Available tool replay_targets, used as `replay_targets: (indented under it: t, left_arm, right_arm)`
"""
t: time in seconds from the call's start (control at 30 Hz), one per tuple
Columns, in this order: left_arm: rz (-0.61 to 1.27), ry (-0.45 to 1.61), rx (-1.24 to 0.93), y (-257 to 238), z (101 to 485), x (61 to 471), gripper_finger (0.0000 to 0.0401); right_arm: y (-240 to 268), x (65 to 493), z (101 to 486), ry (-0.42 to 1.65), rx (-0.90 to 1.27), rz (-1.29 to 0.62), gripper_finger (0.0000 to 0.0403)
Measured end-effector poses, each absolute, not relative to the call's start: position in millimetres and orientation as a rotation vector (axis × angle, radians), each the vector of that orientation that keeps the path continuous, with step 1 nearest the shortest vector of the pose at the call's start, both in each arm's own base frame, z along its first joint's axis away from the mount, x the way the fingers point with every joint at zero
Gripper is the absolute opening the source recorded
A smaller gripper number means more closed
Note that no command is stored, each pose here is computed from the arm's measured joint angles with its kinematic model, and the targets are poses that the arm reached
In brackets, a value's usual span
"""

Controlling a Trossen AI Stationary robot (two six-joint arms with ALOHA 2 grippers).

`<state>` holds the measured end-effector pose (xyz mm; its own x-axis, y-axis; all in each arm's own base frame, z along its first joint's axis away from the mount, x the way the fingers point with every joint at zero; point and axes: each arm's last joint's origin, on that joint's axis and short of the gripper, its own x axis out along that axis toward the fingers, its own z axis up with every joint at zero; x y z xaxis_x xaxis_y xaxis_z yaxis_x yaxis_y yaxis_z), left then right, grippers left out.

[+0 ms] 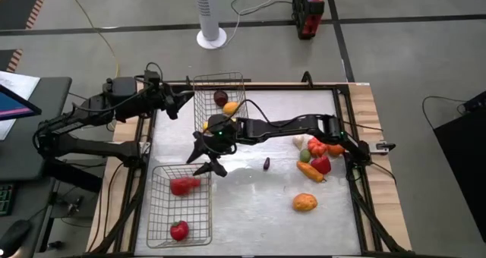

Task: Sort produce into baskets
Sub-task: Put the white garlic into the bottom wire basket

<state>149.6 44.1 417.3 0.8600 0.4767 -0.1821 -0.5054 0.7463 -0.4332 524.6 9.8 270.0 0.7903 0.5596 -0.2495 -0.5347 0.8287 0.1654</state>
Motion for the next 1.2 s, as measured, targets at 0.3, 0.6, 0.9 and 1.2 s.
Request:
replay_targets:
  t: [0.3,0.6,0.9,1.2]
  left_arm:
    - [0.494,0.097,-0.41,43,417,150,0.0238]
    - [0.541,0.159,-0.302,47,411,164,0.0238]
    - [0.35,0.379,-0.328,45,377,221,0.0238]
    - [0.35,0.325,-0.306,25,374,243,0.0238]
  right_arm:
    - [-13,488,306,0.491,0.061,0.415,0.029]
    - [-25,404,335,1.027,-0.042,0.1,0.029]
    - [-33,356,326,1.429,0.16,0.02,0.029]
    - [-4,295,287,1.491,0.194,0.079,0.029]
